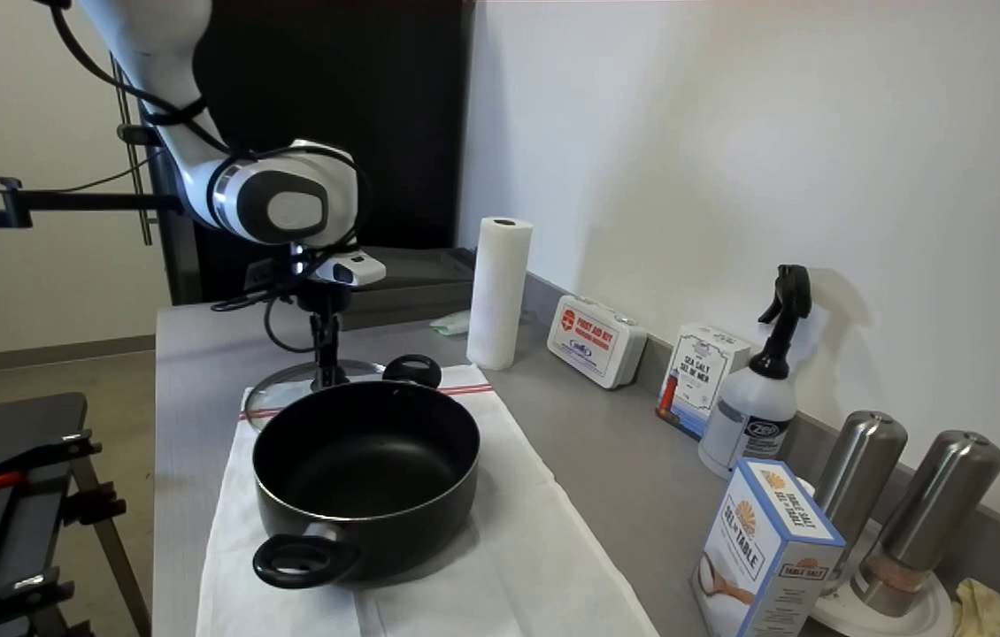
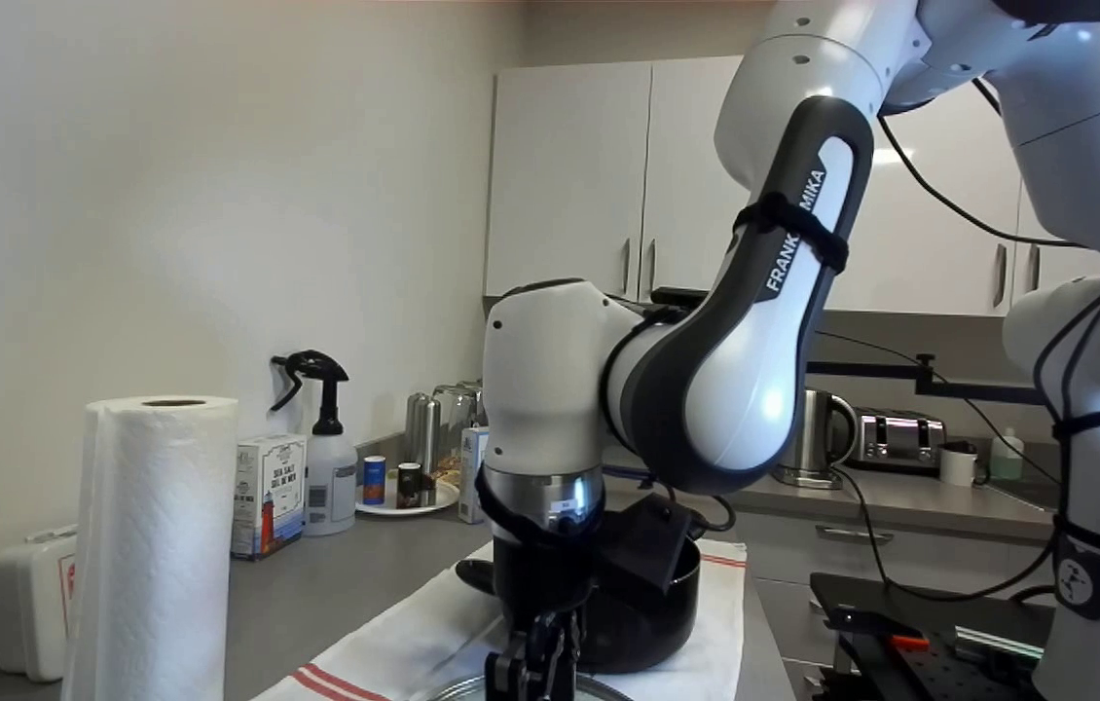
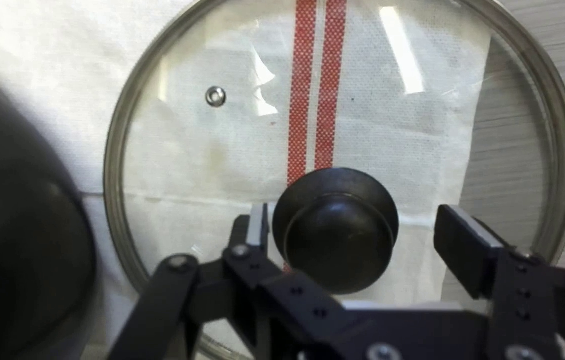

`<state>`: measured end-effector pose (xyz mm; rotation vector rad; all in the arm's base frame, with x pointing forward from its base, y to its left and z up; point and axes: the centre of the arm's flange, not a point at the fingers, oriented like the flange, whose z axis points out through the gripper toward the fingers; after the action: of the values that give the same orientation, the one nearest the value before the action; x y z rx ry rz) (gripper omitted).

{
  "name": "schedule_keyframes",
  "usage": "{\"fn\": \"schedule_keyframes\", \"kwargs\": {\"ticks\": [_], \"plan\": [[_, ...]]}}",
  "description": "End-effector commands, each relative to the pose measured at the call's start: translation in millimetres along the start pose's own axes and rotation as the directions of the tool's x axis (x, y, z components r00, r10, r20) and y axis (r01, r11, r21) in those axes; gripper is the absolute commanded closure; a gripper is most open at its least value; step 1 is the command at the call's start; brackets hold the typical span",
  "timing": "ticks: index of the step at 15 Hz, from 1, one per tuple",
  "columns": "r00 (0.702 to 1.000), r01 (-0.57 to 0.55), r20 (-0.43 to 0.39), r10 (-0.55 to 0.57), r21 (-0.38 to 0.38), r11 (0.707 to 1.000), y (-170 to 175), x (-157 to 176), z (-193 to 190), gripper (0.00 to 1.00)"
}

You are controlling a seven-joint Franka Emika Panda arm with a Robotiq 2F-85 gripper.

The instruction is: Put the glass lid on the black pot.

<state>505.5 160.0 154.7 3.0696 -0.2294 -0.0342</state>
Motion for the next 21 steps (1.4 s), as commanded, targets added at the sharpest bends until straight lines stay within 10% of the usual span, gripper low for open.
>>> {"fn": "schedule_keyframes", "kwargs": {"ticks": [1, 5, 21], "plan": [[1.000, -0.014, -0.027, 0.014, -0.003, 1.000, -6, 8, 3, 0.48], [0.999, -0.020, -0.033, 0.020, -0.003, 1.000, -2, 11, 1, 0.75], [0.990, 0.130, -0.066, -0.128, 0.033, 0.991, -28, -56, -82, 0.75]]}}
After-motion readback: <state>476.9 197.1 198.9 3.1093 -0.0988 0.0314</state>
